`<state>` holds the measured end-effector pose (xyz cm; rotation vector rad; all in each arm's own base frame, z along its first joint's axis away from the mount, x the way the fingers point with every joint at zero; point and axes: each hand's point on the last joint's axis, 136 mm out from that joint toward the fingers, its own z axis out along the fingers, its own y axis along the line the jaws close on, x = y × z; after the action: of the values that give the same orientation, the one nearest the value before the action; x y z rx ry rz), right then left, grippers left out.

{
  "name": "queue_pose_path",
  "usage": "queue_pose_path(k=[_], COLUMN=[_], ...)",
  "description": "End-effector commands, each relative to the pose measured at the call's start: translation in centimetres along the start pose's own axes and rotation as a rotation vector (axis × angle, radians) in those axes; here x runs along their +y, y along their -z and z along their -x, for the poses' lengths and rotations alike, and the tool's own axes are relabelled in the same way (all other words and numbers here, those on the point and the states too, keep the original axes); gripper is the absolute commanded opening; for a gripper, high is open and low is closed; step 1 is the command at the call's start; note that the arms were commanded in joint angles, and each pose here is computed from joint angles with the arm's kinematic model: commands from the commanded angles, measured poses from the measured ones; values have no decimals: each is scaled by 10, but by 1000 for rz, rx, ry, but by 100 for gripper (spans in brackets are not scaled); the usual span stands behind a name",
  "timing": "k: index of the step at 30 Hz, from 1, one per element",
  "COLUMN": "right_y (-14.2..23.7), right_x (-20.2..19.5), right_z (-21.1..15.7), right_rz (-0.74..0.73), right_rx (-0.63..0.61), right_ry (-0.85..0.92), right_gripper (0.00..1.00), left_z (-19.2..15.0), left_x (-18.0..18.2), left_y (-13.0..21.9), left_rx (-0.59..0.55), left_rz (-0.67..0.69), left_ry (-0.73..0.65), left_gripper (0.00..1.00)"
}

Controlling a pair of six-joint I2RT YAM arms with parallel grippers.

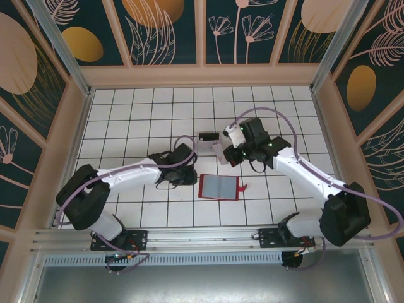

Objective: Take the credit cards out of the card holder

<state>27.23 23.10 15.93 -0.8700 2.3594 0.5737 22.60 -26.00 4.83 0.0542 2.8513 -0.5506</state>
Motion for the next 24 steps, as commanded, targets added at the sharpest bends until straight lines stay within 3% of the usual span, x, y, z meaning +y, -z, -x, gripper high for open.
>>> queue_pose_path(k=[1, 11, 24], right_y=[6, -5, -34], right_x=[-5, -7, -16], right_z=[8, 32, 57], right_rz=[-17, -18, 36], right_rx=[45, 205, 326], right_ry=[295, 751, 923], right_gripper=[0, 0, 0], left_z=[8, 7, 6], left_x=[11, 44, 52], left_y=[7, 18, 26], left_rx=[-50, -81, -107], left_rz=[-18, 7, 15], left_ry=[51, 96, 124], left_gripper=[25, 26, 27])
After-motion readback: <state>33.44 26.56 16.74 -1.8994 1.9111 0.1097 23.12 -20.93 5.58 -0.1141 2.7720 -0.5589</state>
